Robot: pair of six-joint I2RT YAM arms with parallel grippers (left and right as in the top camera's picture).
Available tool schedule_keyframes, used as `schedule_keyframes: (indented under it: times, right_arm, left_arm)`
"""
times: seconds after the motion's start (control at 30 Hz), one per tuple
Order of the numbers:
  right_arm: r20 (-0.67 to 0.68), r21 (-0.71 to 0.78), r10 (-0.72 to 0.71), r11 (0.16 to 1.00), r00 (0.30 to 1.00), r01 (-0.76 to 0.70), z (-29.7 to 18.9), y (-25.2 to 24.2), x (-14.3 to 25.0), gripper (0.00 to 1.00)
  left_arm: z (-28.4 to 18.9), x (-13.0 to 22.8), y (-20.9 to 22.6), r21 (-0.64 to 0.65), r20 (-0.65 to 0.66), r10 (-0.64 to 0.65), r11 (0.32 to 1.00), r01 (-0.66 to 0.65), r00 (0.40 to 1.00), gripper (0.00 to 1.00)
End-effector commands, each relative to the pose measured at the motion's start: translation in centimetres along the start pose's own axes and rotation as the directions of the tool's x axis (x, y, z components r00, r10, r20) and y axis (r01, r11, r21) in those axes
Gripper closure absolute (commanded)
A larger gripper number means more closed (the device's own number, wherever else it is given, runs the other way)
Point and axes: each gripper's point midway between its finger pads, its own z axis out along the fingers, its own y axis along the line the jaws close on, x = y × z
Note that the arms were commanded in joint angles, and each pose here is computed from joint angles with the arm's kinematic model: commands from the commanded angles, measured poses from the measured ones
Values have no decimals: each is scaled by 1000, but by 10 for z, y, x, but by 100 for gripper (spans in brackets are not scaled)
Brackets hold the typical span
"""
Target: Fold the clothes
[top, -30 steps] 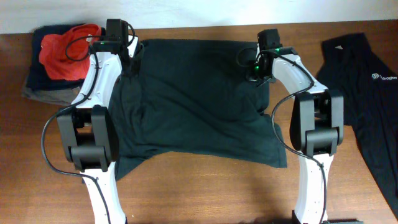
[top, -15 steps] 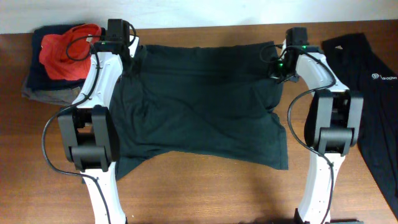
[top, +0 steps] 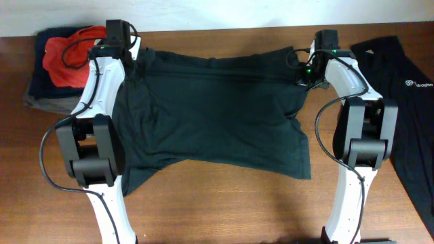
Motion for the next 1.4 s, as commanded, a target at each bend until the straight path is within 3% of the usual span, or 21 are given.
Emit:
schedule_keyframes:
  times: [0.0,0.17,0.5,0.57,0.73,0.83,0.9,0.97,1.07,1.37]
  right_arm:
    - [-60,215,82,974,995,-67,23,-82,21,96]
    - [-67,234,111,968,992,-92,21,-99,24,96]
    - [-60,266,116,959,991,-96,-2,-111,8,94]
    - [-48,264,114,960,992,-98,-16,-108,-4,83]
    - [6,230,142,963,990,-139,-66,-97,-38,25]
    - [42,156,178,971,983,-183,-108,-80,-57,1]
    - [61,85,193,977,979,-197,-138,-65,-66,1]
    - [73,6,208,978,975,-209,-168,-49,-70,1]
    - [79,-103,201,976,976,-193,-214,-25,-66,1]
    - [175,-211,145,972,974,-107,-301,23,-52,1]
  left_arm:
    - [3,12,67,-168,-24,-88,982,83,996,81]
    - [3,12,70,-171,-19,-93,981,89,995,60]
    - [0,10,68,-170,-15,-90,982,86,996,51]
    - [-4,6,63,-165,-12,-80,983,77,997,50]
    - [-34,-9,44,-145,8,-64,987,64,998,50]
    - [-59,-9,22,-91,-4,-94,991,94,996,50]
    - [-74,-6,1,-21,-23,-91,996,91,996,46]
    - [-86,1,-21,44,-53,-66,997,69,996,35]
    - [-99,15,-42,82,-110,-32,996,41,993,4]
    - [-115,61,-72,179,-300,-17,981,73,954,4]
